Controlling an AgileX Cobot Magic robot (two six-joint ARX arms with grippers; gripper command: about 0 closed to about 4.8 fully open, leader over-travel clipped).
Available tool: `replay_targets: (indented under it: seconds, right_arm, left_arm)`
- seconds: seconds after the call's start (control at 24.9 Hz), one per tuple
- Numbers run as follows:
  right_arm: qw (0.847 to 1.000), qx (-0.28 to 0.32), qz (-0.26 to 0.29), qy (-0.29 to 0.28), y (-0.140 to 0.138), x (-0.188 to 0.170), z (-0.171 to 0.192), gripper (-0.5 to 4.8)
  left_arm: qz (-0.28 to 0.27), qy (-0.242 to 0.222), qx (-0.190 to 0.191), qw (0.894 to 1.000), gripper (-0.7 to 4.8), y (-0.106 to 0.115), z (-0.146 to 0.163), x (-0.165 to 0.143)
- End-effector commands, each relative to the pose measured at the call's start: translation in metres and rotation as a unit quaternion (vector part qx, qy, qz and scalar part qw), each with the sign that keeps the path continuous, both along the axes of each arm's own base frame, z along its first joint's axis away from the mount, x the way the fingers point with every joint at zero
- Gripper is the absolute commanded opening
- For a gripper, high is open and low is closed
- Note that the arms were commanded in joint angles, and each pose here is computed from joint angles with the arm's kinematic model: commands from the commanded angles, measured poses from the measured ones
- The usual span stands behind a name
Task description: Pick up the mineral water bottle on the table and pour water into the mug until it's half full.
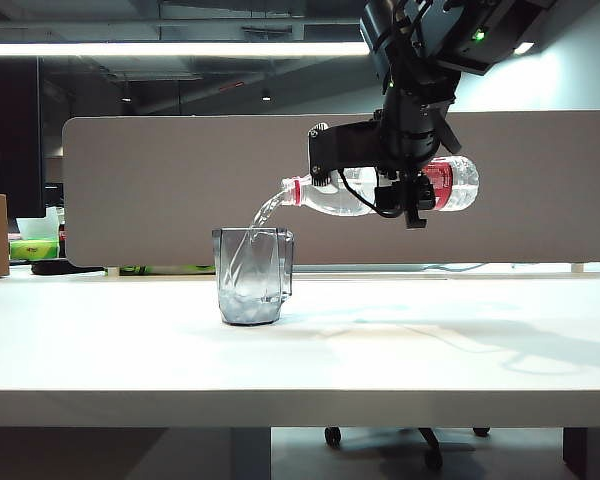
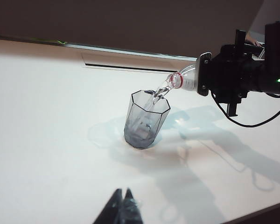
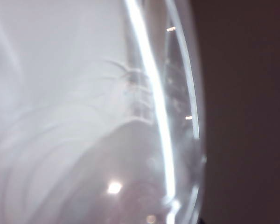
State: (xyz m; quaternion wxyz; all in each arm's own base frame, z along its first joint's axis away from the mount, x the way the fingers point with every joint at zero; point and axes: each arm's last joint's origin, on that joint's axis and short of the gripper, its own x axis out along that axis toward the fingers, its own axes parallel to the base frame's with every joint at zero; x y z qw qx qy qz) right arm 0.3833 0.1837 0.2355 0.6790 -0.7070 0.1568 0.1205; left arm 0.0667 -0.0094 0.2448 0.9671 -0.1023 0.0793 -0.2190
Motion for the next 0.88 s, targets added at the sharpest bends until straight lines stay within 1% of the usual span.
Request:
replay_targets:
  seconds: [0.04, 0.36, 0.88]
  right_arm:
    - [0.999, 0.013, -0.011, -0.035, 0.0006, 0.0010, 0.0131, 2.65]
    - [0.999, 0.004, -0.008, -0.035, 0.0006, 0.0011, 0.0132, 2.65]
    - [0.999, 0.001, -0.019, -0.040, 0.0004, 0.0010, 0.0139, 2.65]
  left_arm:
    - [-0.002, -0.008, 0.003, 1.000, -0.05, -0.0001, 0.0020, -0.0001]
    - [-0.002, -0.008, 0.003, 1.000, -0.05, -0.0001, 0.0020, -0.0001]
    - [-0.002, -0.008, 0.003, 1.000, -0.05, -0.0001, 0.0019, -0.0001]
